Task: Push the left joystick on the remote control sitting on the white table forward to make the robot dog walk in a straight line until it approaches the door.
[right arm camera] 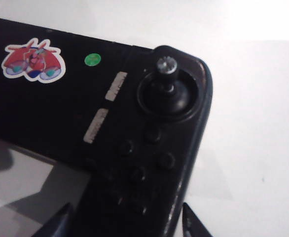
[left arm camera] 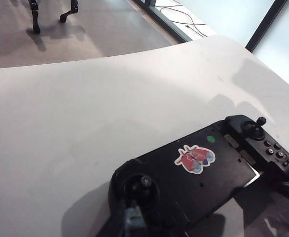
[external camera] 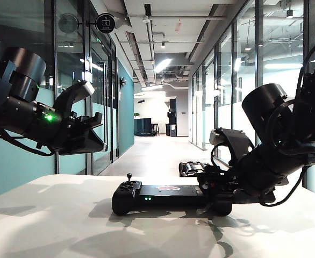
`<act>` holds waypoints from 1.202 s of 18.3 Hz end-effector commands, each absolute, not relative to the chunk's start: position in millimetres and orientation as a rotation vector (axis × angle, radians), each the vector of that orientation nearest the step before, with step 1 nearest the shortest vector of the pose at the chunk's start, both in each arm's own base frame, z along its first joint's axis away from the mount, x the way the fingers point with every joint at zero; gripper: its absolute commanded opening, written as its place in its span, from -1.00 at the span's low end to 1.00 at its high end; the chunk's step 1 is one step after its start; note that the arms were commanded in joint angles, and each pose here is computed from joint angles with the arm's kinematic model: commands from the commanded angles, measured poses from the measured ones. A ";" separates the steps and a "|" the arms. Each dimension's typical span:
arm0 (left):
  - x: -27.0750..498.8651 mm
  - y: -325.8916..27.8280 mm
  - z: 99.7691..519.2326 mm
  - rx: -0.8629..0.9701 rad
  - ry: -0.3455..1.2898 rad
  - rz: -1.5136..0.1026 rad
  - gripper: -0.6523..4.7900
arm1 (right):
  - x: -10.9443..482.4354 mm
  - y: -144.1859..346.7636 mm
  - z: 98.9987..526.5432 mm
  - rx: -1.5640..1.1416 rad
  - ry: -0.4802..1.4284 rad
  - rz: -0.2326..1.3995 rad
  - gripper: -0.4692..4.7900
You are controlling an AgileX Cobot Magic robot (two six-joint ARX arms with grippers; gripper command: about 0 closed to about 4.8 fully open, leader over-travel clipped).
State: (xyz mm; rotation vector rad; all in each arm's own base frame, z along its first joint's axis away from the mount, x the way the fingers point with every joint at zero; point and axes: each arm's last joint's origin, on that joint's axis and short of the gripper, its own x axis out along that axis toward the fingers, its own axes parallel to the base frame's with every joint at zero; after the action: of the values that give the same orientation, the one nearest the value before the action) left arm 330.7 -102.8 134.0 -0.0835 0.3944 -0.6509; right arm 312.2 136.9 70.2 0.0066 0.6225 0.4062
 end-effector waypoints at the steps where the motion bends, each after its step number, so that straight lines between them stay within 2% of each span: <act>1: 331.6 -104.2 138.2 -0.085 0.368 -0.661 -0.78 | 314.0 138.8 74.0 -0.009 0.584 0.426 0.22; 2: 331.6 -104.1 138.2 -0.085 0.368 -0.661 -0.78 | 314.3 138.9 74.5 -0.008 0.579 0.427 0.23; 5: 331.6 -104.2 138.2 -0.085 0.368 -0.661 -0.78 | 315.0 139.2 75.7 -0.005 0.565 0.428 0.42; 14: 331.6 -104.2 138.2 -0.085 0.368 -0.661 -0.78 | 319.2 144.2 80.0 -0.009 0.548 0.397 0.42; 22: 331.6 -104.2 138.2 -0.085 0.368 -0.662 -0.78 | 324.0 146.1 70.3 -0.006 0.616 0.371 0.41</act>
State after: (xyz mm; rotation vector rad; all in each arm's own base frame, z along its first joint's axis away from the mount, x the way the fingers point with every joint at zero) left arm 330.7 -102.9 134.0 -0.0863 0.3954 -0.6507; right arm 323.1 145.1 69.3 -0.0151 0.6253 0.3721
